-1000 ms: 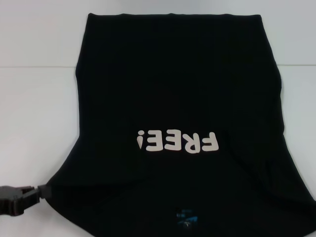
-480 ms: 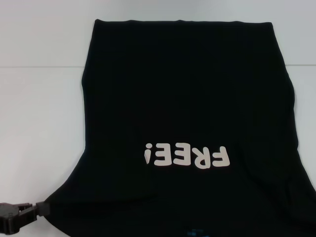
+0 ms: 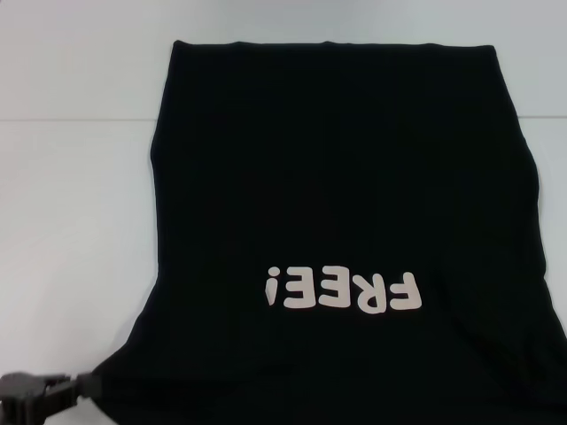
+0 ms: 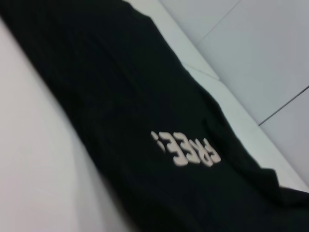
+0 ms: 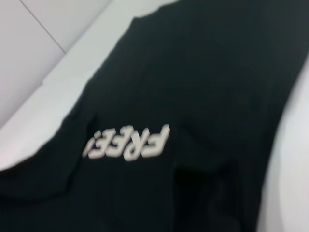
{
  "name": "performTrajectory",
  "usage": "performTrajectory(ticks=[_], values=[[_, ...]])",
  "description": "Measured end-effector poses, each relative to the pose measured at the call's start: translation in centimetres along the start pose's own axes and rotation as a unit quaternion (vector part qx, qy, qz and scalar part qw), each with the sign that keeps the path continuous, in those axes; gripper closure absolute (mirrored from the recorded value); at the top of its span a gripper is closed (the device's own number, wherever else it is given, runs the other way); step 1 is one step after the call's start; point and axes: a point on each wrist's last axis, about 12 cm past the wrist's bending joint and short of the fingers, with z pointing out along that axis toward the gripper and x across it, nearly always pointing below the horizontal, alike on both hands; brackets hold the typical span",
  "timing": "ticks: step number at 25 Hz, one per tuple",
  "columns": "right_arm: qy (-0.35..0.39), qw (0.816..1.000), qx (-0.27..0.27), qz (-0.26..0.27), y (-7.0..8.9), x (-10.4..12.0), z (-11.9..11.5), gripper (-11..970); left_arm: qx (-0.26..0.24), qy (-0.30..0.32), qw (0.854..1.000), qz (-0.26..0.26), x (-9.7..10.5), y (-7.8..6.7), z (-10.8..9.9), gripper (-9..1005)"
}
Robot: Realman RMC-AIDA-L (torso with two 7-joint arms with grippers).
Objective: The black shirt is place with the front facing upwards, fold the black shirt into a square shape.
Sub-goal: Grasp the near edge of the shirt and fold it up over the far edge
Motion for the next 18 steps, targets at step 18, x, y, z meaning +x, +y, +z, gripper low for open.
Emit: performTrajectory(ticks=[18], values=[[-0.038, 0.998, -0.004, -0.054, -1.3, -17.3, 7.7, 893, -0.027, -0.095, 0.994, 0.050, -17.8, 0.2, 9.4, 978]])
